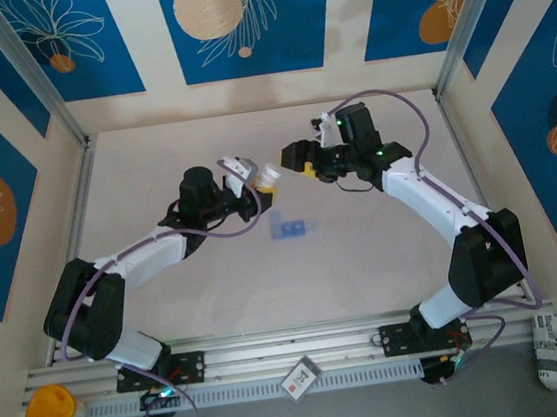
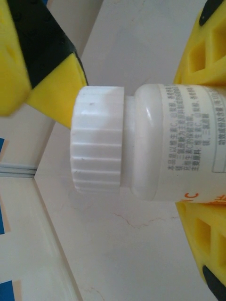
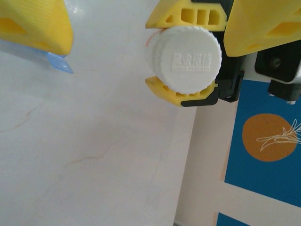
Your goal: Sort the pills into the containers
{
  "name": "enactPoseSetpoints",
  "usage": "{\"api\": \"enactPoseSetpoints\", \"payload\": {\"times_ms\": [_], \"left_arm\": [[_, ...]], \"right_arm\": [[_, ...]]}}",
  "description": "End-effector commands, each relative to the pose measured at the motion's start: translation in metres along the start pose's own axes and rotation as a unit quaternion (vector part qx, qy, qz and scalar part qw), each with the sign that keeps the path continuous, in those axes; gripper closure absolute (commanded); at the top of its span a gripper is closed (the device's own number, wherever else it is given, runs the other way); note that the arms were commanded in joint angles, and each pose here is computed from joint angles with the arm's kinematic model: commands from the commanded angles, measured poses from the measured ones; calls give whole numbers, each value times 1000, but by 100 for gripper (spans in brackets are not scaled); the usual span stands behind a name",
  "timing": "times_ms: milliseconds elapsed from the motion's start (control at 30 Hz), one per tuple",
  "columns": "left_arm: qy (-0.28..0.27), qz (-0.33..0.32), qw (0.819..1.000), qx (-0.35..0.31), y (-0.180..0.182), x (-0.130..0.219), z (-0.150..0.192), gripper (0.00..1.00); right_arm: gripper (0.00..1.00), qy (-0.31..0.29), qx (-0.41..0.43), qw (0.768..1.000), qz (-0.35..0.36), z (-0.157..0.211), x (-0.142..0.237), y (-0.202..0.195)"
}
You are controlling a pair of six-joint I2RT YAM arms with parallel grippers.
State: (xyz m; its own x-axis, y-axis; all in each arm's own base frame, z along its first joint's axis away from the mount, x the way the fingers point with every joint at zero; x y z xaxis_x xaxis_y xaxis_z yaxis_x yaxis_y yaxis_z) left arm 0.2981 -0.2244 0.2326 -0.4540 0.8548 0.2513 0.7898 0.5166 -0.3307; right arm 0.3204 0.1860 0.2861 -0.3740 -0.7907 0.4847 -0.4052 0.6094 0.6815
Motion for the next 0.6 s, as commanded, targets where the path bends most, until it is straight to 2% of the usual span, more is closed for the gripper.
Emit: {"api": "enactPoseSetpoints", "payload": {"times_ms": [0, 167, 267, 567], "left_arm": [[-16, -1, 999, -39, -10, 2, -17, 100], [-13, 3, 999, -40, -12, -1, -16, 100], [-13, 3, 999, -41, -13, -2, -16, 100], [-11, 7, 999, -41, -15, -3, -16, 100]], "right_arm": [[19, 1, -3, 1000, -6, -3, -5, 10], [26, 7, 4, 1000, -14, -1, -13, 16], [35, 12, 5, 1000, -15, 1, -16, 16], [46, 19, 12, 999, -24, 3, -22, 16]]}}
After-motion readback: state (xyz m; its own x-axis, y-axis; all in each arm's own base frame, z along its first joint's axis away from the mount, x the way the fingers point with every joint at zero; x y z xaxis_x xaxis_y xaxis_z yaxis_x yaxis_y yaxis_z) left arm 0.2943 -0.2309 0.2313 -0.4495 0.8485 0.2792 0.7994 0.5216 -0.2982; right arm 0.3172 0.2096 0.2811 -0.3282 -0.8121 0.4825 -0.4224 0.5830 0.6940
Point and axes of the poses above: each hand's point on the last joint's axis, 136 mm out from that joint toward the fingers, its own x axis back along the fingers, its own y axis along the line the jaws close on, z = x × y, the point moved 9 cm from there along x, back along the fingers, and after that the axes turned 12 degrees about x, right-handed, at the moved point
